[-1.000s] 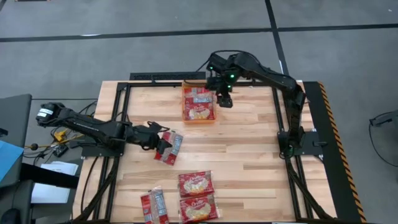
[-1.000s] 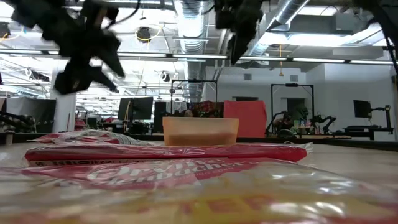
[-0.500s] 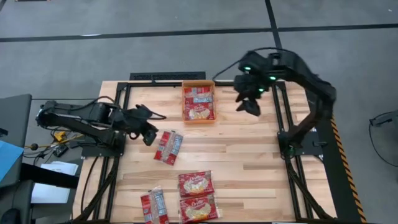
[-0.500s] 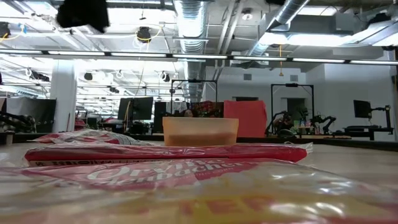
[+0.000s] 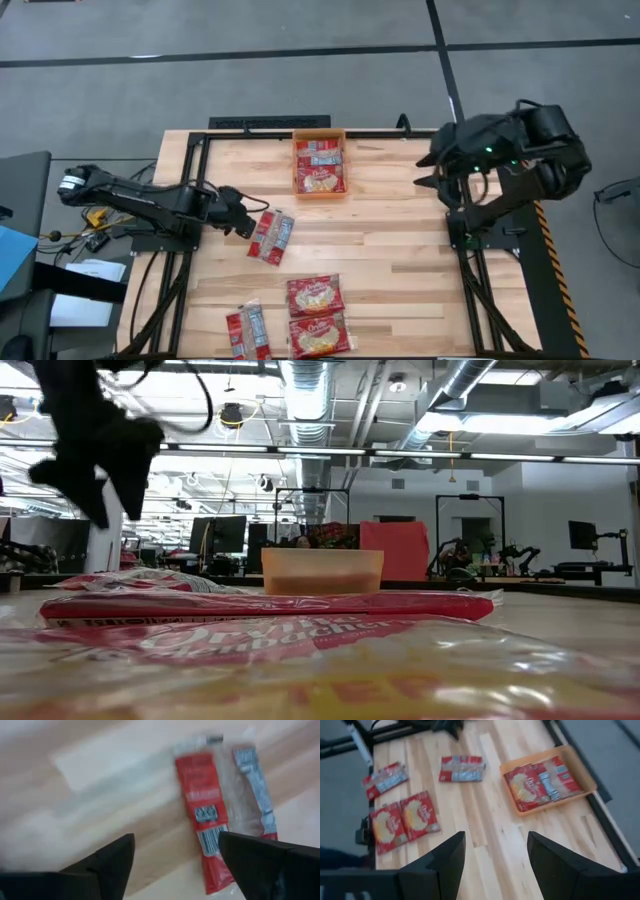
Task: Sort popcorn bags into baskets
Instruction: Put the red popcorn bag into the orange bin
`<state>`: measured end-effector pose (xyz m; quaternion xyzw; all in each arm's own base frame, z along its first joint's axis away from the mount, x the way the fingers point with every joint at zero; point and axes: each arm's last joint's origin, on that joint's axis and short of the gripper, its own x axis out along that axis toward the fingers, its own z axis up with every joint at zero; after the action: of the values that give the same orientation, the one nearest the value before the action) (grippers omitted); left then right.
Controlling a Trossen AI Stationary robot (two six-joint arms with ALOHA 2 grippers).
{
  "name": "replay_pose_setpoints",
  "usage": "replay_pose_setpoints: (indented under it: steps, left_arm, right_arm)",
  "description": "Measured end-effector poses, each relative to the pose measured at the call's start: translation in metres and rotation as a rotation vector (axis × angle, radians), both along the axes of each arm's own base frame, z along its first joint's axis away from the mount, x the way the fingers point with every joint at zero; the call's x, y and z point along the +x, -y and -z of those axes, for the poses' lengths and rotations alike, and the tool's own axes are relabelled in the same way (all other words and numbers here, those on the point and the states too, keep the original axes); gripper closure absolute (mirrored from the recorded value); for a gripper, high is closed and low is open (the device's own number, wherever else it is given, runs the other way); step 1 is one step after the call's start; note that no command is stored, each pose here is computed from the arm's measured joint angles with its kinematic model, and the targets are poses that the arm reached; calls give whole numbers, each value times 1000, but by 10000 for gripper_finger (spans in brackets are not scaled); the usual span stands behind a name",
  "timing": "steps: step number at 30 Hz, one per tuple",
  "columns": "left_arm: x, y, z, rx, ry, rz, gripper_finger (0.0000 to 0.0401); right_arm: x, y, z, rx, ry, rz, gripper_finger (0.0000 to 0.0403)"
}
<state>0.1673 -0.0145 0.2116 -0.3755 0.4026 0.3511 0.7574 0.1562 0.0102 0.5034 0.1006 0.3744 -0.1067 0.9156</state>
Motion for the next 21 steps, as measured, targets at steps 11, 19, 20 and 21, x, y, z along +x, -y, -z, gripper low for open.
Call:
replay_pose_setpoints:
  steps: [11, 19, 20, 21]
  left_arm:
    - [3, 3, 55, -165, 257, -60, 110]
    - [-5, 2, 78, -205, 315, -92, 112]
    - [-5, 2, 80, -217, 340, -96, 115]
    - [-5, 2, 83, -229, 365, -103, 118]
  right_arm:
    - [1, -17, 0, -24, 22, 30, 168]
    - [17, -30, 8, -24, -22, -9, 168]
    - [19, -32, 8, -24, -26, -12, 168]
    - [21, -34, 9, -24, -31, -17, 168]
